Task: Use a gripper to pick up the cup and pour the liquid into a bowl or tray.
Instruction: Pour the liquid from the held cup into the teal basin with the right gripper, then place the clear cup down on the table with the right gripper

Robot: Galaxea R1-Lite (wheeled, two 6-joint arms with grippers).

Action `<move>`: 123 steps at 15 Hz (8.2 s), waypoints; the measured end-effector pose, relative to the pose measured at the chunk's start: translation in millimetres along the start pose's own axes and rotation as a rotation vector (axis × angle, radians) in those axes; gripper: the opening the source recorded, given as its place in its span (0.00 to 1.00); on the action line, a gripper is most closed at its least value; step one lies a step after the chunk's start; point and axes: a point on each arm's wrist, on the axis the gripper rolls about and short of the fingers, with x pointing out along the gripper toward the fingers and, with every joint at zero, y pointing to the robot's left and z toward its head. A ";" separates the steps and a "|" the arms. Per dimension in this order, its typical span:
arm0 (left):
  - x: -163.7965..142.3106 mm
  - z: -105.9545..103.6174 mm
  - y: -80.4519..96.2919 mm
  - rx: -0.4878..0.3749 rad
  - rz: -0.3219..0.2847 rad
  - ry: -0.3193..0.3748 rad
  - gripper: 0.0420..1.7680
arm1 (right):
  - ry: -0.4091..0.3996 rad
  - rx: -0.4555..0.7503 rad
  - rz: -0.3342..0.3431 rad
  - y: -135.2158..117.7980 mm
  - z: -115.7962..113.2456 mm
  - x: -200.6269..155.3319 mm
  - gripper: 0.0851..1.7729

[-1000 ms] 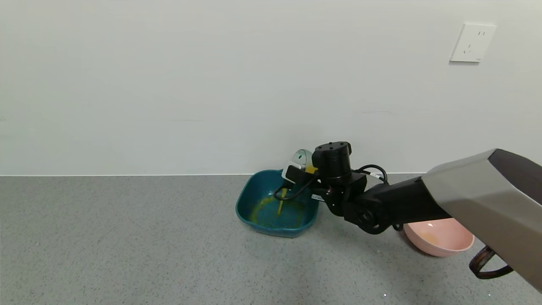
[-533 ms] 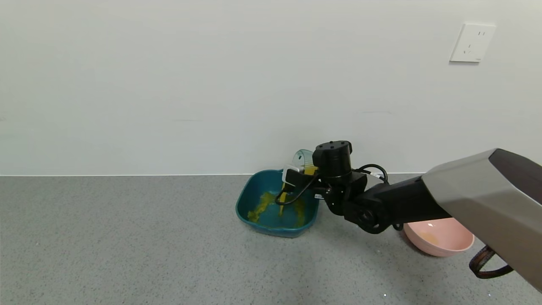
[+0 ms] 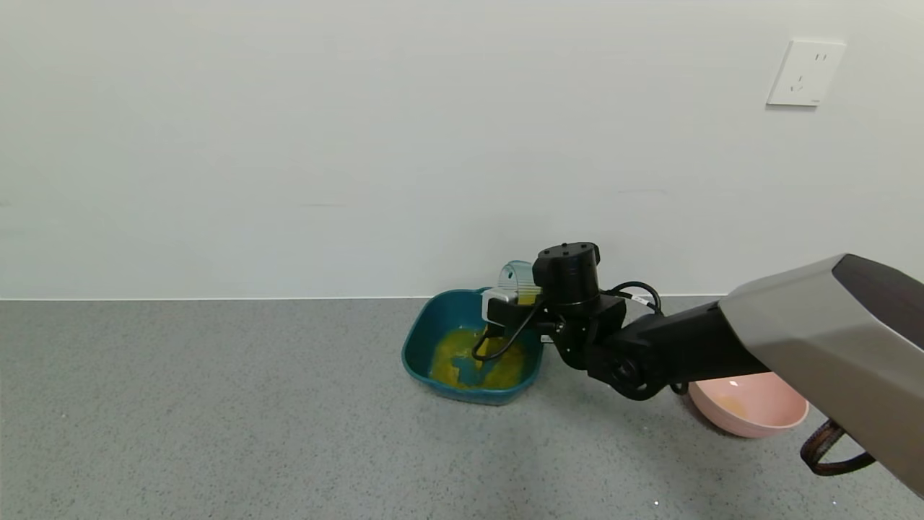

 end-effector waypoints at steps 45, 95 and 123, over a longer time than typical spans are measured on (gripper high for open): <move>0.0 0.0 0.0 0.000 0.000 0.000 0.97 | 0.030 -0.429 -0.057 -9.8 16.9 -19.0 0.75; 0.0 0.0 0.0 0.000 0.000 0.000 0.97 | 0.115 1.507 -0.197 57.0 -88.0 16.1 0.75; 0.0 0.0 0.0 0.000 0.000 0.000 0.97 | 0.128 1.494 -0.196 91.1 -92.3 57.9 0.75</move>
